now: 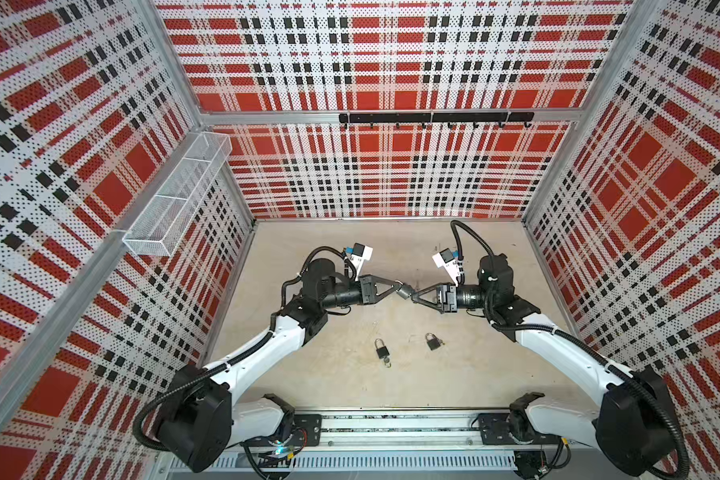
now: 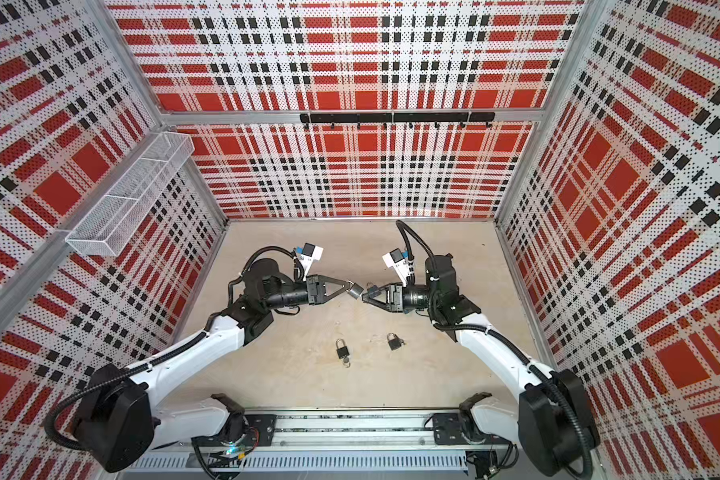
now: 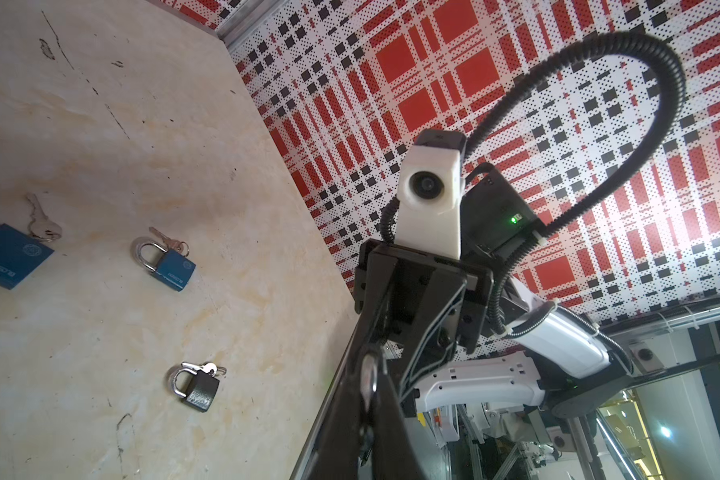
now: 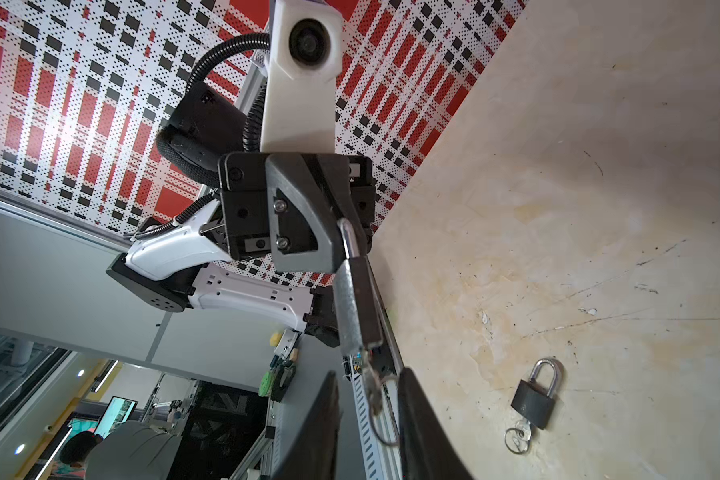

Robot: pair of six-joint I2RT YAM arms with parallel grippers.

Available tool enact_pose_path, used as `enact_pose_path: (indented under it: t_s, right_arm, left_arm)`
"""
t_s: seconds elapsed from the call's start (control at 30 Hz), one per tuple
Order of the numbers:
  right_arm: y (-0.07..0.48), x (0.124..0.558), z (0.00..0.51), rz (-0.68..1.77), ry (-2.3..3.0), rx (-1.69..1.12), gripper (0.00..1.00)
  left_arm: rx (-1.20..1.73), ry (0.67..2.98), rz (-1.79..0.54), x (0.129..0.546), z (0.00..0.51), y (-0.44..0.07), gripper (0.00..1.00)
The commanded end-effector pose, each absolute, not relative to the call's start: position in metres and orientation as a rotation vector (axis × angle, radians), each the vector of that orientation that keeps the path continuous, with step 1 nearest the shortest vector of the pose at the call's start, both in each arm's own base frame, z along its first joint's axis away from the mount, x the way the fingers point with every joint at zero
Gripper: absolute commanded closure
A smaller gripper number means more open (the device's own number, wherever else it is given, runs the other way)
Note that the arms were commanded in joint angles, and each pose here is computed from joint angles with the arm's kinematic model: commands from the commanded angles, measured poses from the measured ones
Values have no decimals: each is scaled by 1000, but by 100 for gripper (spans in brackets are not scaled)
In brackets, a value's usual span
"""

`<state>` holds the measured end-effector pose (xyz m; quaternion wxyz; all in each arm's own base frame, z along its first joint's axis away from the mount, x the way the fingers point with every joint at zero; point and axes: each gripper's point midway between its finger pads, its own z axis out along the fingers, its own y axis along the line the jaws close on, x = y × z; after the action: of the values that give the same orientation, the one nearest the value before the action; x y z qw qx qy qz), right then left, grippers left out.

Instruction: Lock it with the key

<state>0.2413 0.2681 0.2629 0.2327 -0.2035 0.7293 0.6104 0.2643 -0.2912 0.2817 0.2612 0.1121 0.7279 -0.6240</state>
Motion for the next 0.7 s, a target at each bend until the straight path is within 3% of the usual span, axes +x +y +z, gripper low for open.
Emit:
enact_pose_path:
  t_s: [0.0, 0.17, 0.67]
  right_arm:
    - [269, 243, 265, 1679, 1965, -587, 80]
    - [270, 244, 266, 1695, 1960, -578, 100]
    - [267, 238, 260, 1711, 1966, -562, 100]
  left_arm:
    - [338, 1887, -1712, 267, 306, -293, 100]
    - [335, 1886, -1715, 268, 305, -293, 100]
    - [247, 1820, -1749, 286, 312, -277, 100]
